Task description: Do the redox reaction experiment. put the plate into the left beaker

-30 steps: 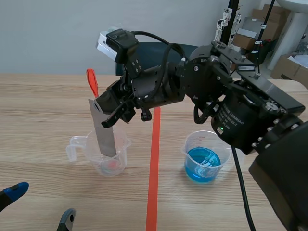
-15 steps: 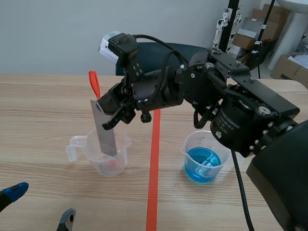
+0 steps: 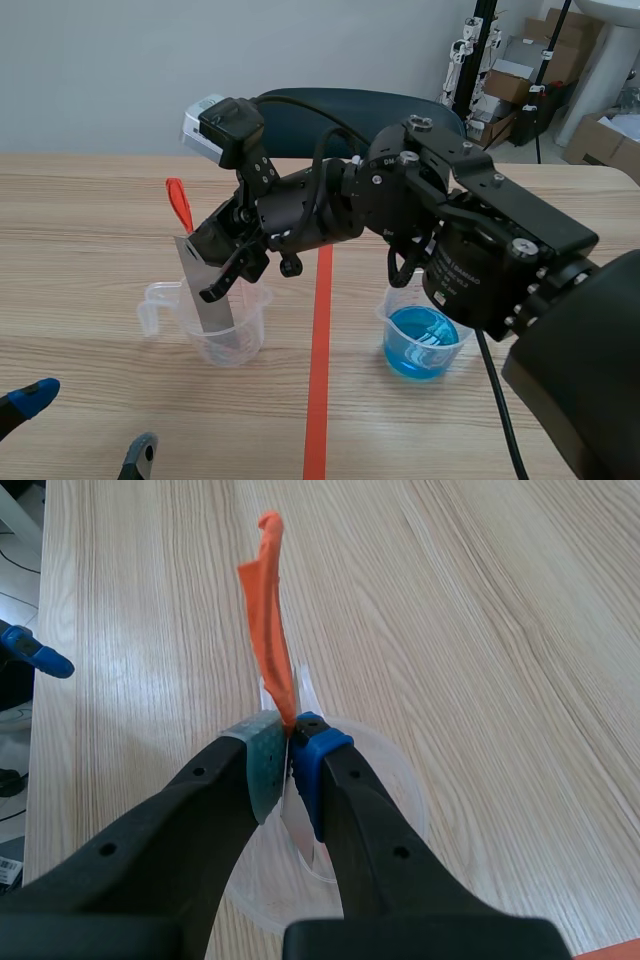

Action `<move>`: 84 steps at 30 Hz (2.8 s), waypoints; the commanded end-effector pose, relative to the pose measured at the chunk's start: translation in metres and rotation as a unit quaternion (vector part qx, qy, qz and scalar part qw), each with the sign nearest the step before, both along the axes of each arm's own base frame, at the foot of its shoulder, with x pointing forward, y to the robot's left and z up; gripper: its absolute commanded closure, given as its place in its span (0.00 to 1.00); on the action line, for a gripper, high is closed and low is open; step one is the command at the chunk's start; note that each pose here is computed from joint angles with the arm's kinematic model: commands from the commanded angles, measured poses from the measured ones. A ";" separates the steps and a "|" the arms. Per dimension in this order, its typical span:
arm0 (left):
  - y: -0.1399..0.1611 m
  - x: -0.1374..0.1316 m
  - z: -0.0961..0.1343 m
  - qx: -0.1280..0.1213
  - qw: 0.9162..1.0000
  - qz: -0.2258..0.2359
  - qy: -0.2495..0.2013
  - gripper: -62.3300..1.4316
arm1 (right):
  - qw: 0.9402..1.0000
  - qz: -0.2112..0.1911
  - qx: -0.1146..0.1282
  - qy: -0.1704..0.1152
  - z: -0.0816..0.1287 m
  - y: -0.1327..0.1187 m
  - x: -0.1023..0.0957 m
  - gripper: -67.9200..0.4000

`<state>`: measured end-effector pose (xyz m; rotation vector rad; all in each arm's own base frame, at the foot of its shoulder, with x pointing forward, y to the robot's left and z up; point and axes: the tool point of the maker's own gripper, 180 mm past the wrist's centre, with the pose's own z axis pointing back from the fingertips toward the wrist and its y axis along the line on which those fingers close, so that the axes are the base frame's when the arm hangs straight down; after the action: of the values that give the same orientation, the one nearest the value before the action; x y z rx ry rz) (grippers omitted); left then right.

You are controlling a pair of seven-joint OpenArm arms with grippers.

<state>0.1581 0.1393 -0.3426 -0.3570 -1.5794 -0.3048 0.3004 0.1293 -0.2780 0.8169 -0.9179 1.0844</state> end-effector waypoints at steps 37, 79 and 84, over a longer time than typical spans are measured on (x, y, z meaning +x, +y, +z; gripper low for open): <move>0.000 0.011 0.004 0.004 1.000 0.001 -0.005 0.00 | 0.999 -0.018 0.032 -0.037 0.023 0.005 0.015 0.00; 0.000 0.011 0.004 0.004 1.000 0.001 -0.005 0.00 | 0.999 -0.018 0.032 -0.037 0.023 0.005 0.015 0.00; 0.000 0.011 0.004 0.004 1.000 0.001 -0.005 0.00 | 0.999 -0.018 0.032 -0.037 0.023 0.005 0.015 0.00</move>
<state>0.1650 0.1393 -0.3488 -0.3437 -1.5476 -0.3133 0.3102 0.1290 -0.2725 0.7931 -0.9814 1.0601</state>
